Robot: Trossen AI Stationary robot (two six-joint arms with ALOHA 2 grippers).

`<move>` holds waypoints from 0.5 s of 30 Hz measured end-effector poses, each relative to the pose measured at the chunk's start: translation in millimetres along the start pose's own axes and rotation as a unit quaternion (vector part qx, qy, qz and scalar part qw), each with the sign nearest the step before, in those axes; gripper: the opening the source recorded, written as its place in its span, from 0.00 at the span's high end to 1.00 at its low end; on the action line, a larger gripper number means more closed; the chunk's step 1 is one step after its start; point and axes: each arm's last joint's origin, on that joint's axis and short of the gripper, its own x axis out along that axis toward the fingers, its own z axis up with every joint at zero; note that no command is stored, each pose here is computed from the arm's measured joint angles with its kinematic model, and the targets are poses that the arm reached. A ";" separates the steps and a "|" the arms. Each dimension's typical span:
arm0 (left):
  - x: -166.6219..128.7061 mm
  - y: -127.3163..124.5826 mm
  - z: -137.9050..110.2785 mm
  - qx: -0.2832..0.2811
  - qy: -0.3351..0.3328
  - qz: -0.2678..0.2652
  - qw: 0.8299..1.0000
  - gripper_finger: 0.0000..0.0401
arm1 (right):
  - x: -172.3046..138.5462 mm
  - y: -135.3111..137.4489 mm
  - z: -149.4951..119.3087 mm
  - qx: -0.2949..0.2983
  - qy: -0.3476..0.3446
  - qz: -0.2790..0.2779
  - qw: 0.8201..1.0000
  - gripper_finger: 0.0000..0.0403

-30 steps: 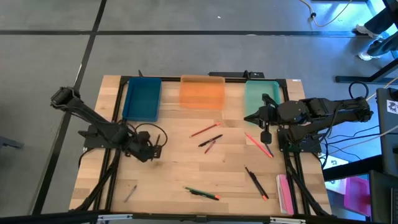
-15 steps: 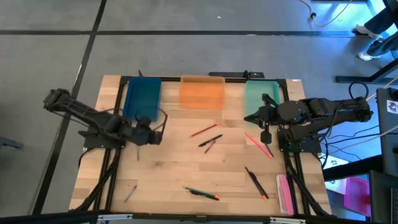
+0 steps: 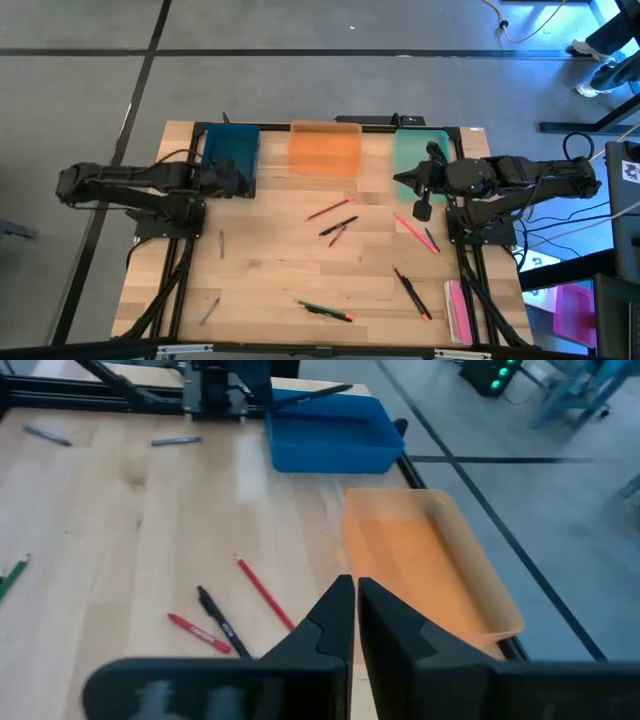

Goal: Sort crayons/erasers/pens/pencils in bins
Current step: Put the black pen into the blue bin

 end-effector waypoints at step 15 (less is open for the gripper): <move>28.3 38.2 38.6 0.025 -0.009 0.218 0.976 0.96 | 3.0 -7.7 -0.1 -0.003 0.005 -0.019 1.000 0.94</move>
